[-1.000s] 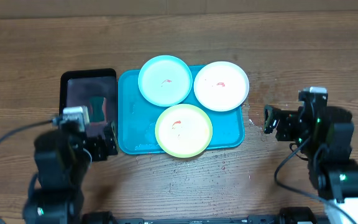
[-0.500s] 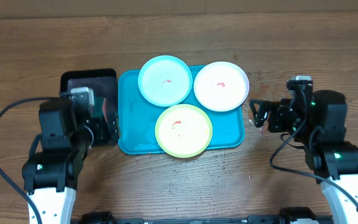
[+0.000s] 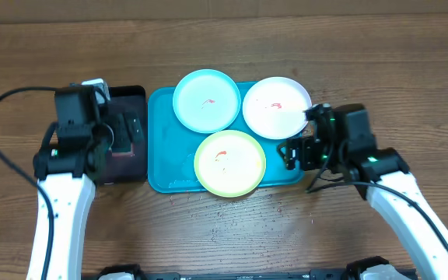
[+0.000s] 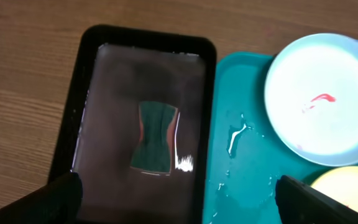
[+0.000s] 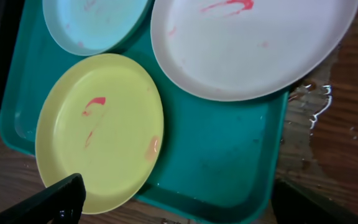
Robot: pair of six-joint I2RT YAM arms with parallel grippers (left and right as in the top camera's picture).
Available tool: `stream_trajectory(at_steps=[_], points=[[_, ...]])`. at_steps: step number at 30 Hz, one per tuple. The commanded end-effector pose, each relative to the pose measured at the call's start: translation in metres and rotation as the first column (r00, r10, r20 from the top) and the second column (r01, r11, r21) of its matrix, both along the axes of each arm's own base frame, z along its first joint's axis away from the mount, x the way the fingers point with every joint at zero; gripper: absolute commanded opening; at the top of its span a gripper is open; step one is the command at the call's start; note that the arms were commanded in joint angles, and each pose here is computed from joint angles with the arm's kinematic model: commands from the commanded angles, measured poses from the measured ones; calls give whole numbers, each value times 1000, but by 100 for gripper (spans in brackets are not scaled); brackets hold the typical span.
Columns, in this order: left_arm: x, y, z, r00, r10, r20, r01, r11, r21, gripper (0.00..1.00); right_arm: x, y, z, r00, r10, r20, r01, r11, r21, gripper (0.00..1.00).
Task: Clean dirty plates on tray and stack at the side
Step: 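Move left gripper to the sponge and right gripper to the yellow plate rim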
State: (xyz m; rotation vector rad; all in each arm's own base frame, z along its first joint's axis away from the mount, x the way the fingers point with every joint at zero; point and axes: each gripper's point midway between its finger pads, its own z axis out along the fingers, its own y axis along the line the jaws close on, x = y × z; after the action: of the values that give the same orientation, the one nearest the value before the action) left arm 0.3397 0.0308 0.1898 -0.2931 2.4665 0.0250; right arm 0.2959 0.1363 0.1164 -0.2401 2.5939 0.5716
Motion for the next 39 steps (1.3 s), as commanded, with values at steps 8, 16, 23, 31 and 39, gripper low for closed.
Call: stream_trajectory(at_steps=[8,16,23,31,39], points=[[14,3,-65,978,78,-194,-84,996,-26,100,22,28,-20,999,35,24,-34,998,-48,89],[22,4,-106,955,76,-285,-86,996,-24,96,22,51,-42,996,91,0,-91,995,-49,83],[32,6,-135,945,77,-318,-86,996,-12,78,23,47,-54,999,37,-37,-40,997,-63,80],[42,19,-151,943,98,-317,-81,994,67,76,23,47,-54,999,36,-38,-39,997,-64,76],[46,21,-149,950,85,-301,-65,995,77,69,24,47,-54,999,36,-38,-38,997,-63,72]])
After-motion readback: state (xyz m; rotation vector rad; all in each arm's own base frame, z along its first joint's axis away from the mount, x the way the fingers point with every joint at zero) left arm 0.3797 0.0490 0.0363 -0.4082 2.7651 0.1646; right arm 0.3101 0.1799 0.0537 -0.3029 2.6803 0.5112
